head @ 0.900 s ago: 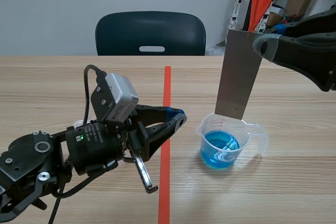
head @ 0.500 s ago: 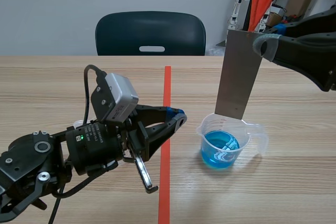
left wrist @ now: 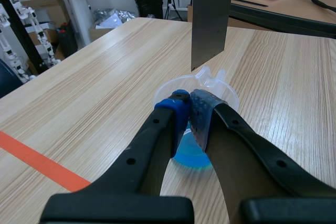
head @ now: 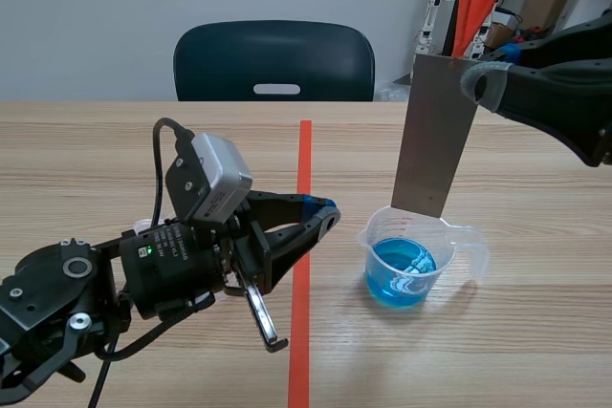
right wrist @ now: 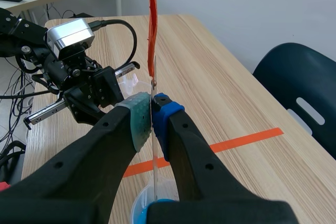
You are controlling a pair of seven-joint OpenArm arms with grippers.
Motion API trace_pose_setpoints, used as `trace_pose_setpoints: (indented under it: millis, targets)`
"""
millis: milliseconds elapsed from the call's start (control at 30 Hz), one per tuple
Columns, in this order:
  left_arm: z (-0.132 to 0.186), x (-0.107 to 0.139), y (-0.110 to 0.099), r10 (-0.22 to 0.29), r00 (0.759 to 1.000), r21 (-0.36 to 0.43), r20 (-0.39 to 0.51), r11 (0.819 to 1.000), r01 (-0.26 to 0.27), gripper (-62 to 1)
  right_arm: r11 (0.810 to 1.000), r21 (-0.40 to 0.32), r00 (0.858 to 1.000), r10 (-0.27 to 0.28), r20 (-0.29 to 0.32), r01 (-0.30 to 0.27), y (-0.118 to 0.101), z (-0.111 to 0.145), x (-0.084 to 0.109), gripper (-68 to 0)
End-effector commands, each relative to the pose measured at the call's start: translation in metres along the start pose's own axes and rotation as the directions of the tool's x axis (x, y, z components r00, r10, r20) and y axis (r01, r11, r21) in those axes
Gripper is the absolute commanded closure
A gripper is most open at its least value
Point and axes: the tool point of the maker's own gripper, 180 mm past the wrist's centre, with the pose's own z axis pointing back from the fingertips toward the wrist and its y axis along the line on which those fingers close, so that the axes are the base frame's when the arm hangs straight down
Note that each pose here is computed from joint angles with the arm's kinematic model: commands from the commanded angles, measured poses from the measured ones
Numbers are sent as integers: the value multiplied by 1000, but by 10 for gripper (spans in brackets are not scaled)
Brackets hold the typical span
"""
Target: Do the redox reaction experiment. lower the plate into the blue solution
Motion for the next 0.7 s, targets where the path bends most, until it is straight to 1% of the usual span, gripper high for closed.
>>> trace_pose_setpoints:
  millis: [0,433,600,667]
  targets:
    - [-3,12,3,-7,999,7,42,1000,7,-41,1000,3,999,4,41,-4,-2,0,12,-6]
    - [5,9,3,-2,999,7,37,1000,1,-41,1000,3,999,4,41,-4,-2,0,12,-6]
    - [16,20,-3,-4,997,5,81,1000,4,-41,1000,2,999,4,42,-4,-2,0,12,-6]
    - [22,23,-5,-8,996,11,85,1000,7,-41,1000,2,999,4,41,-4,-2,0,12,-6]
